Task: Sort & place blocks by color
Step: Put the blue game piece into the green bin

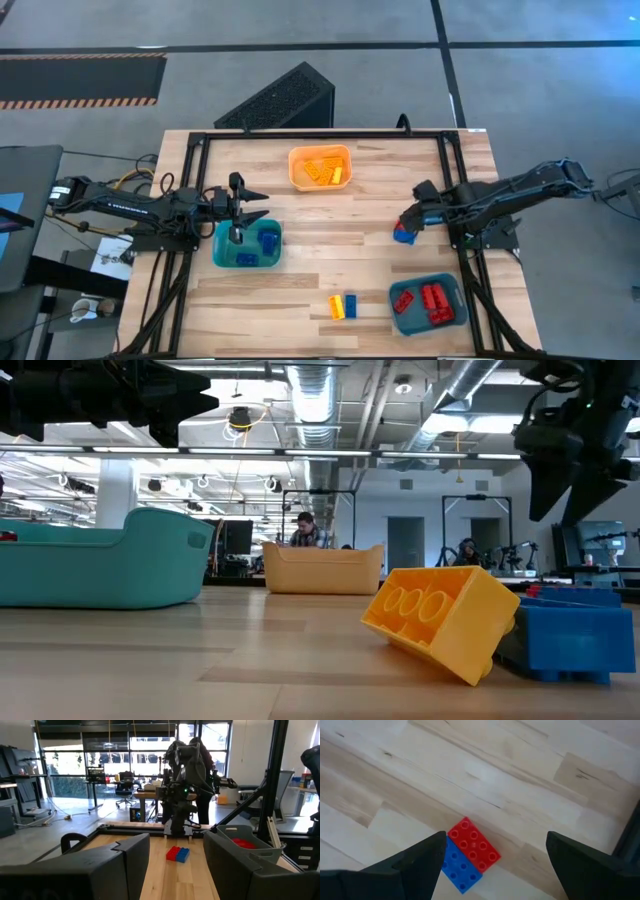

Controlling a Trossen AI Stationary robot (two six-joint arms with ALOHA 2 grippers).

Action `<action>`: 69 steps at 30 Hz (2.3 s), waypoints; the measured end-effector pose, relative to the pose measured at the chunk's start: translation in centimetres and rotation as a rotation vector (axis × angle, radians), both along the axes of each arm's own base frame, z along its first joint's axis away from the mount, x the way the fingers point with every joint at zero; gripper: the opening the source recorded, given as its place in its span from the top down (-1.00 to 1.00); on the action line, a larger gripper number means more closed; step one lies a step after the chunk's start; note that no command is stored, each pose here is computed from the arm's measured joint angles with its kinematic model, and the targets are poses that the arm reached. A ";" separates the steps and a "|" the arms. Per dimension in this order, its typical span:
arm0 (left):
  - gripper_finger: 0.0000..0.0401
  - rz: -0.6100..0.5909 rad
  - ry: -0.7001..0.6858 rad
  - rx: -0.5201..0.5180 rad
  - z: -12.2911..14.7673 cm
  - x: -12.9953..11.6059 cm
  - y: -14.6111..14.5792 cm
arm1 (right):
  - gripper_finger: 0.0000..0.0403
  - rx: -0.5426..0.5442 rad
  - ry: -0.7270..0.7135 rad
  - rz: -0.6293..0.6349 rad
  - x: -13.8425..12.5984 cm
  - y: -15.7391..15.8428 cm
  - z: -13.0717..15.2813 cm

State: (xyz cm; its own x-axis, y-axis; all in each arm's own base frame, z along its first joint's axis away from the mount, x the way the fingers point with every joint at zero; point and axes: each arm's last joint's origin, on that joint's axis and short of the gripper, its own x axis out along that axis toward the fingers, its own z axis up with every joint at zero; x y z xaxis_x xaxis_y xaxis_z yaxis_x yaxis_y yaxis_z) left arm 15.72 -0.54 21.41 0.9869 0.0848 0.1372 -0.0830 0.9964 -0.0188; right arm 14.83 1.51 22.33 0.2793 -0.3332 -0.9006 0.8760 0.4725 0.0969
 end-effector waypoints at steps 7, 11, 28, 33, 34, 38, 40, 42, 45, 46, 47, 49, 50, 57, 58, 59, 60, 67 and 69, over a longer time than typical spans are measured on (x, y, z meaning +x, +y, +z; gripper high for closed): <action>0.13 0.000 0.000 -0.004 0.0 0.0 0.0 | -0.80 0.021 0.086 0.016 1.5 0.2 -1.5; 0.13 0.000 0.001 -0.004 0.0 0.0 0.0 | -0.78 0.114 0.204 0.093 2.5 0.7 -3.0; 0.13 0.000 0.002 -0.004 0.0 0.0 0.0 | -0.61 0.351 0.173 0.382 7.9 3.2 -6.8; 0.13 0.000 0.002 0.000 0.0 0.0 0.0 | -0.59 0.341 0.082 0.457 9.4 3.5 -4.9; 0.13 0.000 0.002 0.000 0.0 0.0 0.0 | -0.59 0.336 0.065 0.467 9.6 3.5 -4.4; 0.13 0.000 0.003 -0.001 0.0 0.0 0.0 | -0.58 0.294 0.039 0.489 9.9 3.5 -3.3; 0.13 -0.001 -0.001 -0.001 0.0 0.0 0.0 | -0.58 0.253 0.068 0.486 9.8 3.3 -3.4; 0.13 -0.001 0.003 -0.001 0.0 0.0 0.0 | -0.58 0.216 0.112 0.481 9.5 3.2 -3.6; 0.13 -0.002 0.001 -0.001 0.0 0.0 0.0 | -0.58 0.173 0.195 0.487 9.4 3.0 -4.5; 0.13 -0.002 0.002 -0.001 0.0 0.0 0.0 | -0.58 0.168 0.216 0.498 9.4 3.0 -4.7; 0.13 -0.002 0.003 -0.001 0.0 0.0 0.0 | -0.58 0.167 0.235 0.508 9.5 3.0 -5.1; 0.13 -0.002 0.000 -0.001 0.0 0.0 0.0 | -0.58 0.168 0.271 0.528 9.7 3.1 -5.8; 0.13 -0.002 0.001 -0.001 0.0 0.0 0.0 | -0.58 0.168 0.284 0.536 9.9 3.1 -6.3; 0.13 -0.001 0.001 -0.001 0.0 0.0 0.0 | -0.57 0.205 0.402 0.555 10.6 3.3 -9.1; 0.13 -0.001 0.003 -0.001 0.0 0.0 0.0 | -0.55 0.217 0.407 0.563 10.7 3.4 -9.4; 0.13 -0.001 0.004 -0.001 0.0 0.0 0.0 | -0.52 0.226 0.408 0.567 10.8 3.4 -9.6; 0.13 -0.001 0.003 -0.001 0.0 0.0 0.0 | -0.47 0.234 0.405 0.573 10.9 3.5 -9.6; 0.13 -0.001 0.003 -0.001 0.0 0.0 0.0 | 0.21 0.240 0.336 0.587 10.9 3.4 -8.1; 0.13 0.000 0.002 -0.001 0.0 0.0 0.0 | 0.40 0.229 0.277 0.576 11.1 3.2 -6.8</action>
State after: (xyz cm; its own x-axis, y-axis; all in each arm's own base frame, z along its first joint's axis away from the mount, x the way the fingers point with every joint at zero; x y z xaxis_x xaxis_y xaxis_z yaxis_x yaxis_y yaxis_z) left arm 15.72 -0.54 21.38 0.9873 0.0845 0.1346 -0.0826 0.9964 -0.0195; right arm 25.89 4.70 15.53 0.1039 0.0073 -0.9946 0.4972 0.8657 0.0583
